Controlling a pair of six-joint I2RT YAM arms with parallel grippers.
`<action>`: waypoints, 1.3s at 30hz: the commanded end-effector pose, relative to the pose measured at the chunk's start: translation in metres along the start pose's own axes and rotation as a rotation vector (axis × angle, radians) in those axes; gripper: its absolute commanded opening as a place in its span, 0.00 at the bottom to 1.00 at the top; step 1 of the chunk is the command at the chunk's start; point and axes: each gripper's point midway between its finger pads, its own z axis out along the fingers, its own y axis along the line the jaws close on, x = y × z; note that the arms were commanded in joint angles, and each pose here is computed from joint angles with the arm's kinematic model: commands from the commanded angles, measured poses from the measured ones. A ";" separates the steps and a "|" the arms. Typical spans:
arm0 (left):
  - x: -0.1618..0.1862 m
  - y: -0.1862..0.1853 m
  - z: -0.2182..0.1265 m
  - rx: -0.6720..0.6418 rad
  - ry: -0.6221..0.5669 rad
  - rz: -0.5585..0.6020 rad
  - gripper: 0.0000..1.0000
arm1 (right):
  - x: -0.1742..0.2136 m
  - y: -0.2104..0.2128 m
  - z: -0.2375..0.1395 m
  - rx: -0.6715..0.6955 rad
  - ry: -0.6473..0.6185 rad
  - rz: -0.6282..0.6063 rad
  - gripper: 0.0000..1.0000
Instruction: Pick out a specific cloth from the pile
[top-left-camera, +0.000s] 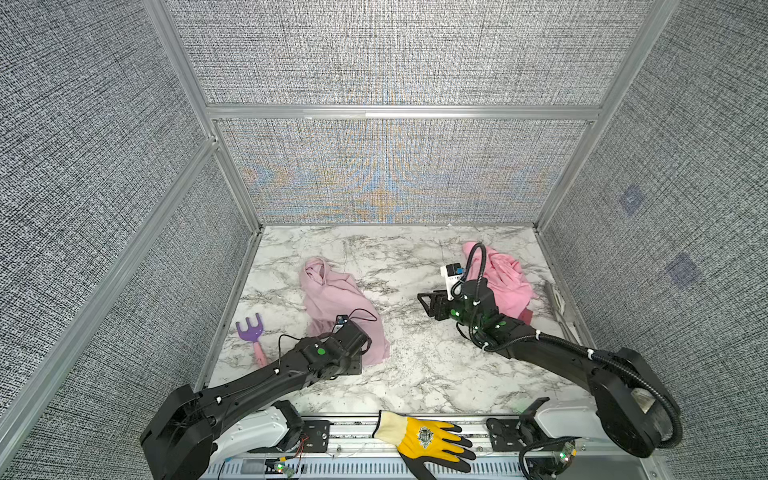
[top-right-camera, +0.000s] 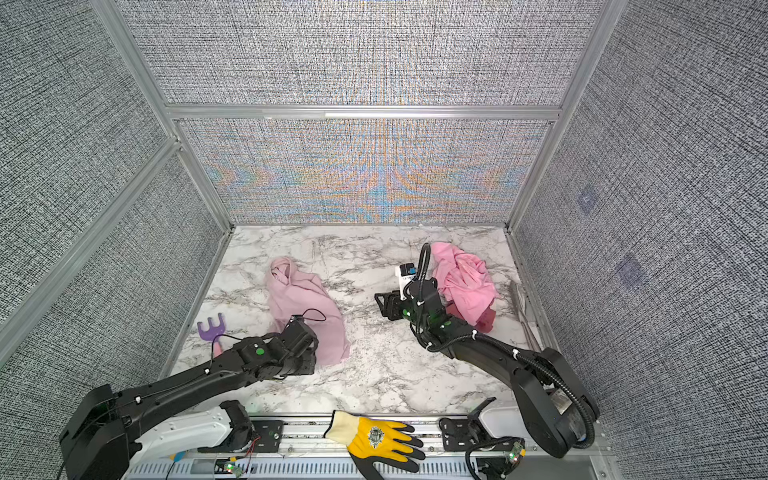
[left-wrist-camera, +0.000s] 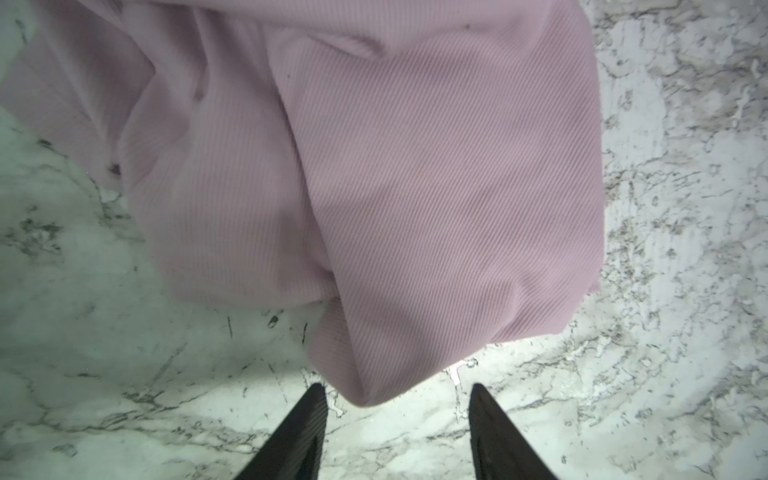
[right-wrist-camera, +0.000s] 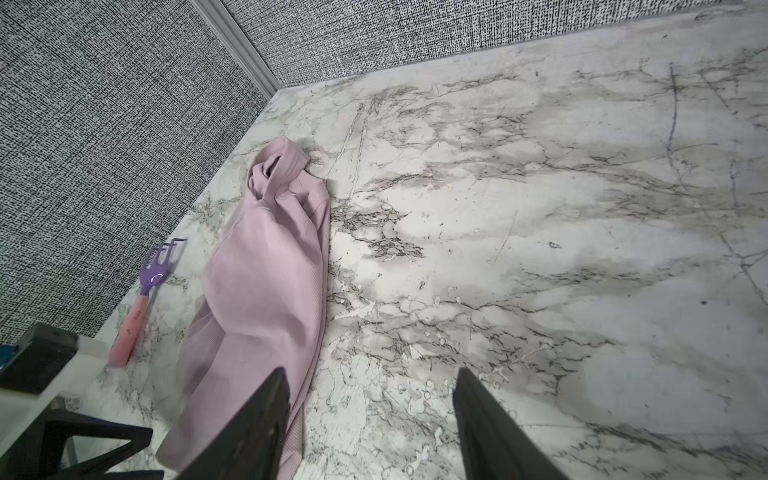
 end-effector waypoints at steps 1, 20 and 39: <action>-0.002 0.005 0.006 -0.043 -0.007 0.004 0.58 | -0.009 0.008 0.001 -0.034 -0.027 0.000 0.65; -0.008 -0.003 0.000 -0.030 -0.011 0.035 0.00 | -0.011 0.000 0.002 -0.012 -0.040 0.037 0.65; -0.071 -0.028 -0.126 0.122 -0.227 -0.021 0.00 | -0.014 0.007 -0.001 -0.058 -0.055 0.060 0.65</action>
